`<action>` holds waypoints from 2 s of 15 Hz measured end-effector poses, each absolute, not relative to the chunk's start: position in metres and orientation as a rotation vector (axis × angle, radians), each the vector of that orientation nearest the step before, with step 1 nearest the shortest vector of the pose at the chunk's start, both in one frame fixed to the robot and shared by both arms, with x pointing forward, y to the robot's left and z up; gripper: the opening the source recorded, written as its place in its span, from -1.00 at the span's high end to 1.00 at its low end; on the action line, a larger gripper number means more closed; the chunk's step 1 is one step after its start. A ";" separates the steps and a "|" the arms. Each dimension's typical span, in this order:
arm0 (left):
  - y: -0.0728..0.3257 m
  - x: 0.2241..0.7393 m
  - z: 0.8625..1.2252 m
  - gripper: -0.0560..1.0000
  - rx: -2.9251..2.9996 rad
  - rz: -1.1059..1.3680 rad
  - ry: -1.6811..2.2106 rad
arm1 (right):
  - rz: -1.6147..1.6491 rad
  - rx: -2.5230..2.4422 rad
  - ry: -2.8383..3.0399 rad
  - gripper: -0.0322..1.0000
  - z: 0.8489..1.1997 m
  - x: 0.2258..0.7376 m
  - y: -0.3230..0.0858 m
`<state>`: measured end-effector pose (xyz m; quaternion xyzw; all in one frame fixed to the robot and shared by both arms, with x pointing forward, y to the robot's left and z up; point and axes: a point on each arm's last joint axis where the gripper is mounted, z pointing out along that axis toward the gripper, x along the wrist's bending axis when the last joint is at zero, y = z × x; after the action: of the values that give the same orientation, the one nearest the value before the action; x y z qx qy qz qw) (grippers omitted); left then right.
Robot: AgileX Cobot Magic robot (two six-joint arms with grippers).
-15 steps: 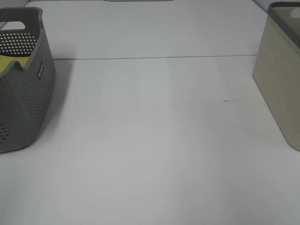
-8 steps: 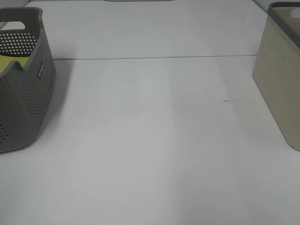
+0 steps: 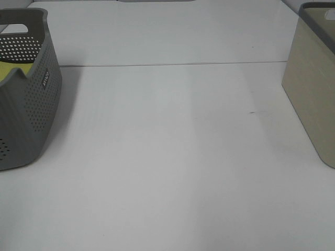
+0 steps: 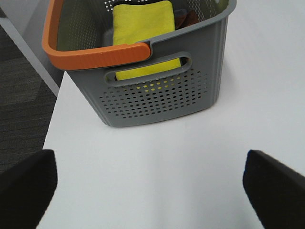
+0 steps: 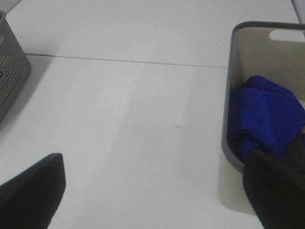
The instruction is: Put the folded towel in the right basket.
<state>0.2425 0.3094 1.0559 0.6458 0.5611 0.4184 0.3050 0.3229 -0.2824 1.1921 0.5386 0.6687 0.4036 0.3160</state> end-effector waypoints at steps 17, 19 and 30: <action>0.309 0.243 1.056 -0.97 1.710 1.108 1.486 | 1.102 1.253 1.904 -0.95 1.056 0.266 -0.272; 0.309 0.243 1.056 -0.97 1.710 1.108 1.486 | 1.116 1.230 1.835 -0.95 1.056 0.261 -0.274; 0.309 0.243 1.056 -0.97 1.710 1.108 1.486 | 1.017 1.494 1.704 -0.95 1.047 0.269 -0.288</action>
<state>0.2425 0.3094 1.0559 0.6458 0.5611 0.4184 0.3050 0.2694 -0.2880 1.0466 0.5691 0.6494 0.3876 0.3228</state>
